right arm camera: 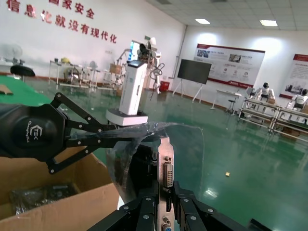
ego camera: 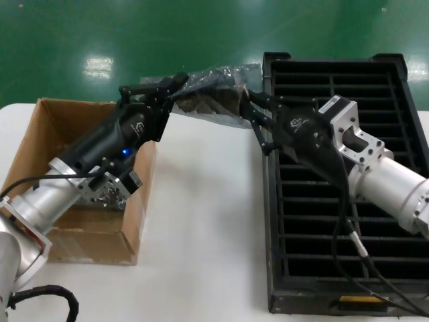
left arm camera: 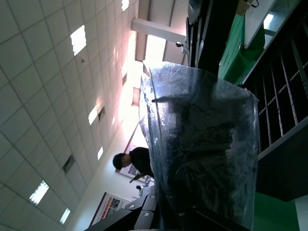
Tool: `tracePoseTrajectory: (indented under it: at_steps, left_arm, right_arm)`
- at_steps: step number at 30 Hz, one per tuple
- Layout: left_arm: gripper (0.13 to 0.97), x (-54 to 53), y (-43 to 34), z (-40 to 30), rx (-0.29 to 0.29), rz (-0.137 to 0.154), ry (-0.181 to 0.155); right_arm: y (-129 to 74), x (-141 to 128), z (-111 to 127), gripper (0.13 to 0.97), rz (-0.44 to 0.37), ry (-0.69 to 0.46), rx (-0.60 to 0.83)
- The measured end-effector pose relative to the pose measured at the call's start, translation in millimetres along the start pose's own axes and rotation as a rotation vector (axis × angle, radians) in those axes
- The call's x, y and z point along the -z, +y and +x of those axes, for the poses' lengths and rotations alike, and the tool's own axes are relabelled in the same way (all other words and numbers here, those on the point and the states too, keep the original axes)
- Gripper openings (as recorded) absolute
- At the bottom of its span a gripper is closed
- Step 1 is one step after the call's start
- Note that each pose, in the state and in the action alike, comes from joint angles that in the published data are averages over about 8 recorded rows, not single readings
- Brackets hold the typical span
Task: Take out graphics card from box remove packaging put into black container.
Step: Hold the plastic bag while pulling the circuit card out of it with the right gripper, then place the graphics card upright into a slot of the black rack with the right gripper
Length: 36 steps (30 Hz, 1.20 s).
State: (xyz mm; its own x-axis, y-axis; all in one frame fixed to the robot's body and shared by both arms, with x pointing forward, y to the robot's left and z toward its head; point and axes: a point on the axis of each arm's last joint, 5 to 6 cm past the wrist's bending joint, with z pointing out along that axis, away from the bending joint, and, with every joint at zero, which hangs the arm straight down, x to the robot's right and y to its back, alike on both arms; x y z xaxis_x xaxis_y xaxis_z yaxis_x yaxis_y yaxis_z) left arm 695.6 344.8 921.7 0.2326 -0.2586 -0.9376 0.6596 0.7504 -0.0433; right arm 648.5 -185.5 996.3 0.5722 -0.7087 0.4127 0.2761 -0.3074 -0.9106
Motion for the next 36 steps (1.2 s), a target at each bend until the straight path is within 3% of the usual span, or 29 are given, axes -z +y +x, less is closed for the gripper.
tracePoseTrajectory:
  at_steps: [10,20,27,36]
  left_arm:
    - [0.139,3.3,4.5,1.7,-0.006,-0.035,0.007]
    - [0.139,2.6,4.7,2.5,0.034,-0.052,-0.004]
    - [0.139,-1.2,3.4,2.6,0.093,-0.069,-0.035]
    - [0.139,-1.8,7.3,1.5,0.239,-0.149,-0.067]
  right_arm:
    - [-32,31,5,0.184,-0.055,0.067,0.068]
    - [-66,55,6,0.184,-0.155,0.15,0.121]
    - [-96,67,4,0.184,-0.252,0.194,0.175]
    - [-143,76,12,0.184,-0.452,0.211,0.267]
